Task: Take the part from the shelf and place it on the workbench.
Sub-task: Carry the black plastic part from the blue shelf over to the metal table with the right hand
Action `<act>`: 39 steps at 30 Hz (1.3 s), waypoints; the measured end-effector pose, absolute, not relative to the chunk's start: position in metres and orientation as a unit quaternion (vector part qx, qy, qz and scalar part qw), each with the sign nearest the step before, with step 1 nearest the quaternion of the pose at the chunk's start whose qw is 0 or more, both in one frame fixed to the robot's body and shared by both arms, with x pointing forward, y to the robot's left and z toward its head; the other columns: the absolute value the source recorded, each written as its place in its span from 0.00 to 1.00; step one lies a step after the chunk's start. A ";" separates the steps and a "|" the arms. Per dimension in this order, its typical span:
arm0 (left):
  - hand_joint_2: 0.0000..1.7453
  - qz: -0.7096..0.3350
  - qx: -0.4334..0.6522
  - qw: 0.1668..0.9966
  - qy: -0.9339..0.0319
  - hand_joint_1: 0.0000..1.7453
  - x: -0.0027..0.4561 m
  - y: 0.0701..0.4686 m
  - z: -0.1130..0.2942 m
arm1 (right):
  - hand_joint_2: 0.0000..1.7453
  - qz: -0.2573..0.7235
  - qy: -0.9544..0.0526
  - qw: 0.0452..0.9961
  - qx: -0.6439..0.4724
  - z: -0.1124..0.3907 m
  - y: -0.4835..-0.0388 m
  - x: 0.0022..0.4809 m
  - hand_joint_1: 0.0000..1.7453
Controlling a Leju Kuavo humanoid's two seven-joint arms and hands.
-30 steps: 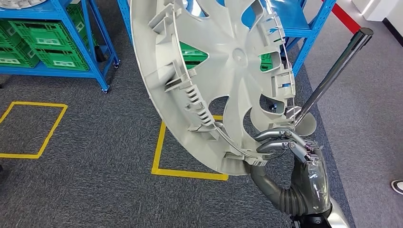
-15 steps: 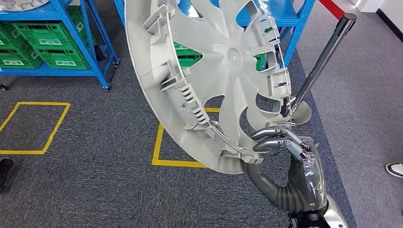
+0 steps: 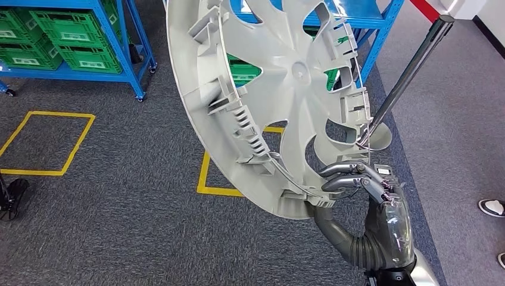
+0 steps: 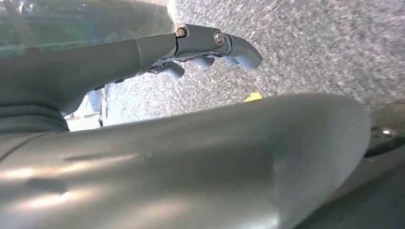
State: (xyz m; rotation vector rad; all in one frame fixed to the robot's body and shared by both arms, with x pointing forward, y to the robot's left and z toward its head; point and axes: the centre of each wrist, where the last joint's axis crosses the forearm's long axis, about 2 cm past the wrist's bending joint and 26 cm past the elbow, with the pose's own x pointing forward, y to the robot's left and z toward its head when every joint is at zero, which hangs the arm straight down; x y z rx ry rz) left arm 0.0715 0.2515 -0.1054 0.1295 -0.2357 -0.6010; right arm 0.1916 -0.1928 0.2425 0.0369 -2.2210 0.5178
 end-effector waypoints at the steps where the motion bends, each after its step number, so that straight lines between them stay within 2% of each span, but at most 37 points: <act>1: 1.00 -0.295 0.063 0.946 -0.116 0.00 0.072 0.251 -0.105 | 1.00 0.206 -0.885 0.417 0.015 0.243 -0.193 0.192 1.00; 39: 1.00 -0.300 0.060 0.943 -0.134 0.00 0.074 0.252 -0.105 | 1.00 0.223 -0.893 0.391 0.000 0.240 -0.194 0.189 1.00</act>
